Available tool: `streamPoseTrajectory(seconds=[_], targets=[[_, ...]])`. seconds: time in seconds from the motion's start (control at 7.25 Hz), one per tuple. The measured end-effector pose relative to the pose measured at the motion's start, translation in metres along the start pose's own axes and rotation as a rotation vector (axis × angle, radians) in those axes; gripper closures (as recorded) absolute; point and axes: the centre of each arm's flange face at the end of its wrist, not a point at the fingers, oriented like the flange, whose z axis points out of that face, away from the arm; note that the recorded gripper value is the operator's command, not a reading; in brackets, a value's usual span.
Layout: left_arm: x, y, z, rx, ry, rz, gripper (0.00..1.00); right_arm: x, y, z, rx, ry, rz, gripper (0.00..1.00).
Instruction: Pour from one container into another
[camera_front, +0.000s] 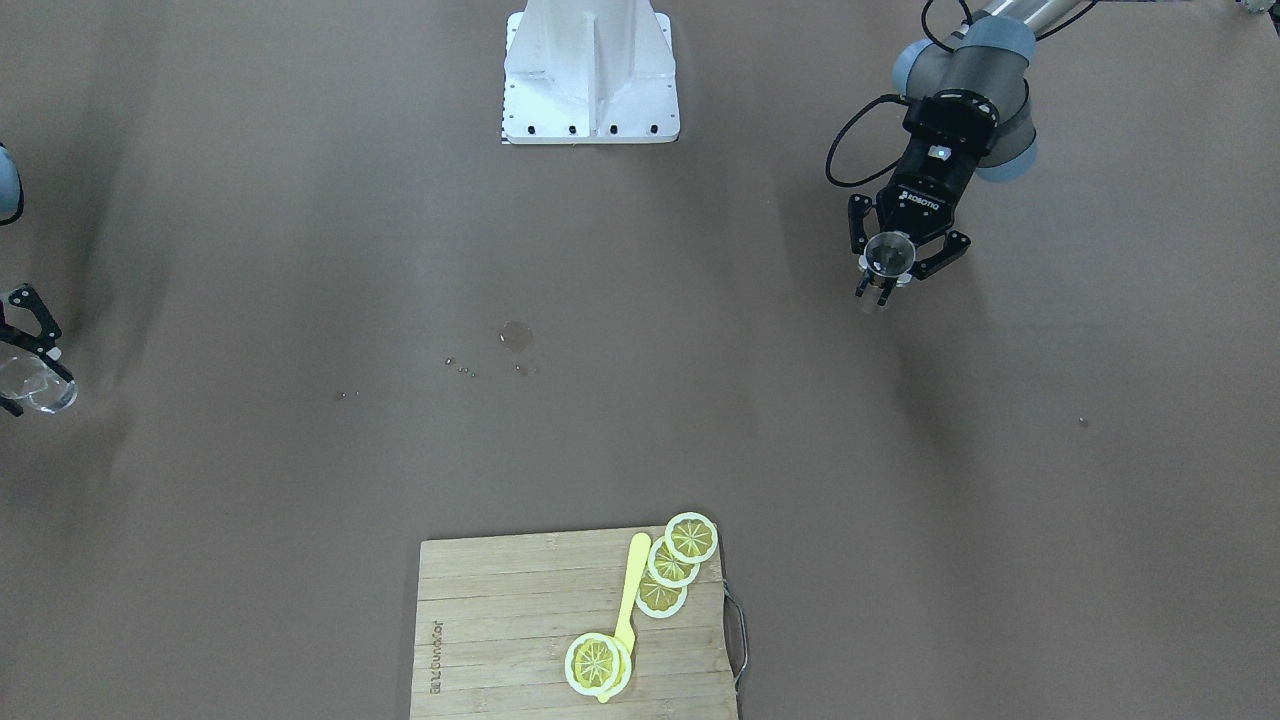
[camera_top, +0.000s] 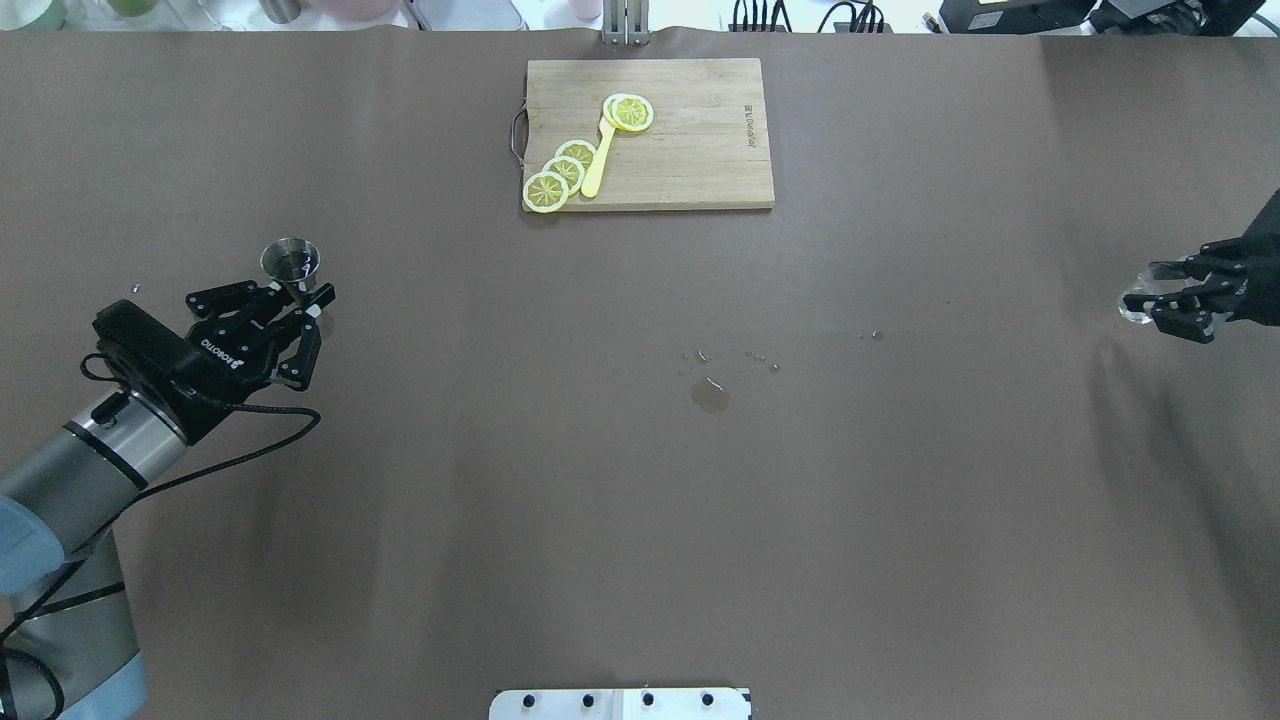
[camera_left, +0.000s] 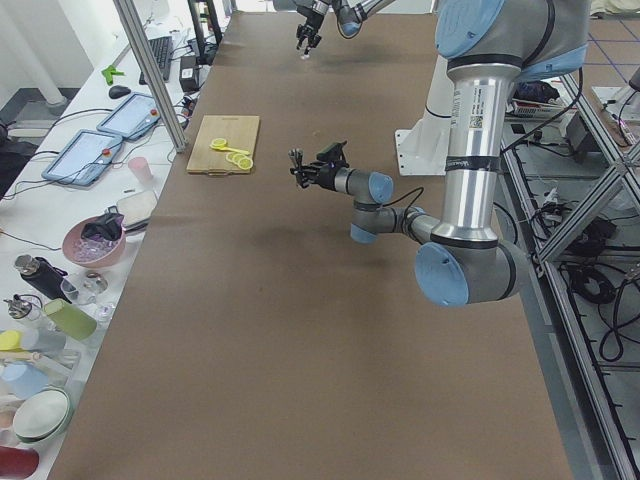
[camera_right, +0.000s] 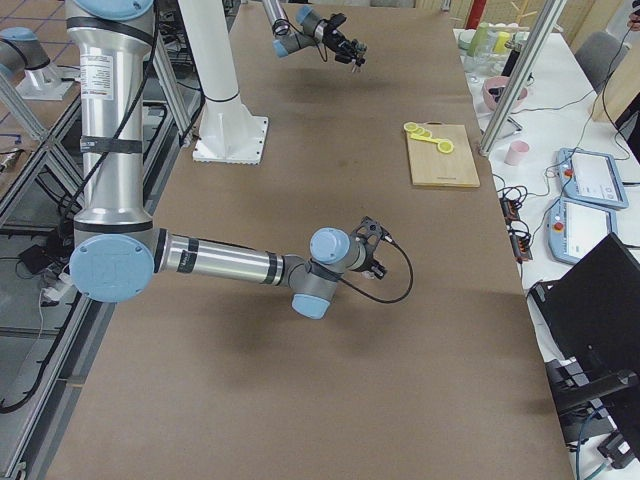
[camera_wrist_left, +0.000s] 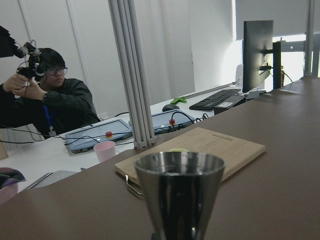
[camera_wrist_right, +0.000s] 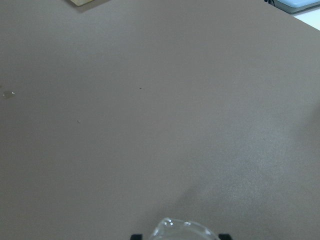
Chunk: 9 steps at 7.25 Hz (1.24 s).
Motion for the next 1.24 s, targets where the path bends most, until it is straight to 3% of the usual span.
streamPoseTrajectory(seconds=[0.28,0.69,1.24], targets=[[-0.006,0.018,-0.017,0.001,-0.097,-0.05,1.0,-0.005,0.007,0.012,-0.009,0.006,-0.009,1.0],[-0.012,0.039,-0.021,-0.045,-0.21,-0.102,1.0,-0.007,0.013,0.026,-0.022,0.012,-0.013,1.0],[-0.023,0.06,-0.019,-0.06,-0.307,-0.133,1.0,-0.007,0.011,0.036,-0.027,0.007,-0.015,1.0]])
